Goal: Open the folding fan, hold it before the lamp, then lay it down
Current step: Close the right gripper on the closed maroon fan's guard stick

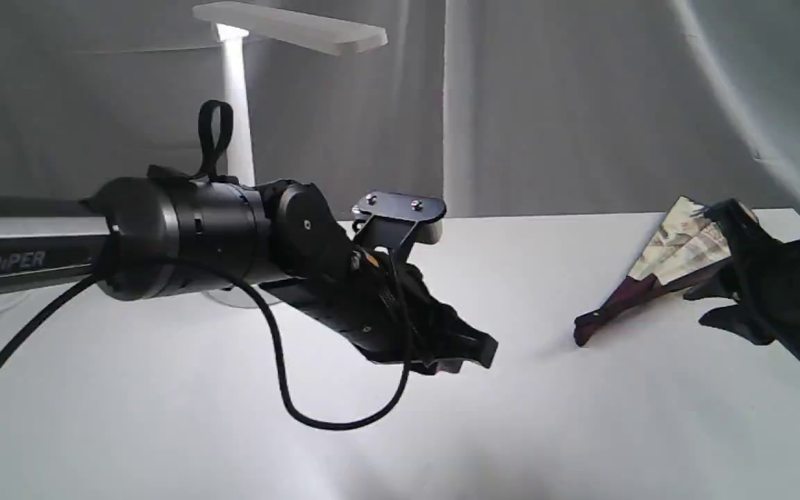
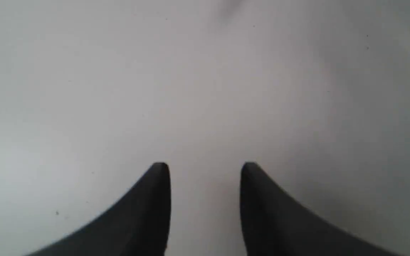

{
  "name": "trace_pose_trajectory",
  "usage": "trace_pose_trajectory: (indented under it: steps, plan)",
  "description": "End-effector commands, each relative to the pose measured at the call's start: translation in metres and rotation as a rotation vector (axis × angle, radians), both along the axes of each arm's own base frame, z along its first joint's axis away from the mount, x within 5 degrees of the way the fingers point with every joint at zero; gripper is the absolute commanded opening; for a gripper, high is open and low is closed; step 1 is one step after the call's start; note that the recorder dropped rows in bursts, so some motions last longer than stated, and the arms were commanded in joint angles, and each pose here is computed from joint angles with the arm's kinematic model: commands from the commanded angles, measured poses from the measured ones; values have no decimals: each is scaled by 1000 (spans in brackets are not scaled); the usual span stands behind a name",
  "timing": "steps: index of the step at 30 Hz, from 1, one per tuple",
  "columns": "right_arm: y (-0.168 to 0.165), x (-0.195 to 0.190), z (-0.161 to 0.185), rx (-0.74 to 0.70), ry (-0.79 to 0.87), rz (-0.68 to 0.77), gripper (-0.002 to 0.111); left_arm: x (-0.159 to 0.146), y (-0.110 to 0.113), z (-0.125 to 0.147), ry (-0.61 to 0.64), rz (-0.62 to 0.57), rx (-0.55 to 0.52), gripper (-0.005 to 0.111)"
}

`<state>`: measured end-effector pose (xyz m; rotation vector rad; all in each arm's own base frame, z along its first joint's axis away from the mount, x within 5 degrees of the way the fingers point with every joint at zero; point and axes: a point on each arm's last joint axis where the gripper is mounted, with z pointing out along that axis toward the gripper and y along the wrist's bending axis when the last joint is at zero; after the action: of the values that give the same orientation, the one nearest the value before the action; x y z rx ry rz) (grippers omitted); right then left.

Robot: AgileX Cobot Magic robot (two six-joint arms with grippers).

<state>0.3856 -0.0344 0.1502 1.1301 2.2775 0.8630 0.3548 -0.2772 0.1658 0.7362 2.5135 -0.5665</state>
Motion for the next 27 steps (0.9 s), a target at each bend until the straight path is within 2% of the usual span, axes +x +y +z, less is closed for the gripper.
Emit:
trace_pose_trajectory:
  steps: [1, 3, 7, 17, 27]
  plan:
    - [-5, 10, -9, 72, -72, -46, 27, 1, 0, -2, 16, 14, -1, 35]
    - [-7, 15, -19, 123, -111, -71, 34, 2, 1, -1, 31, 38, -14, 35]
    - [-10, 24, -34, 99, -112, -33, 42, 5, 6, -2, 47, 51, -13, 35]
    - [-21, 62, -36, 67, -173, -57, 42, 4, 6, -2, 49, 47, -12, 35]
    - [-25, 64, -54, 70, -116, -118, 42, 5, 6, -2, 43, 48, -13, 35]
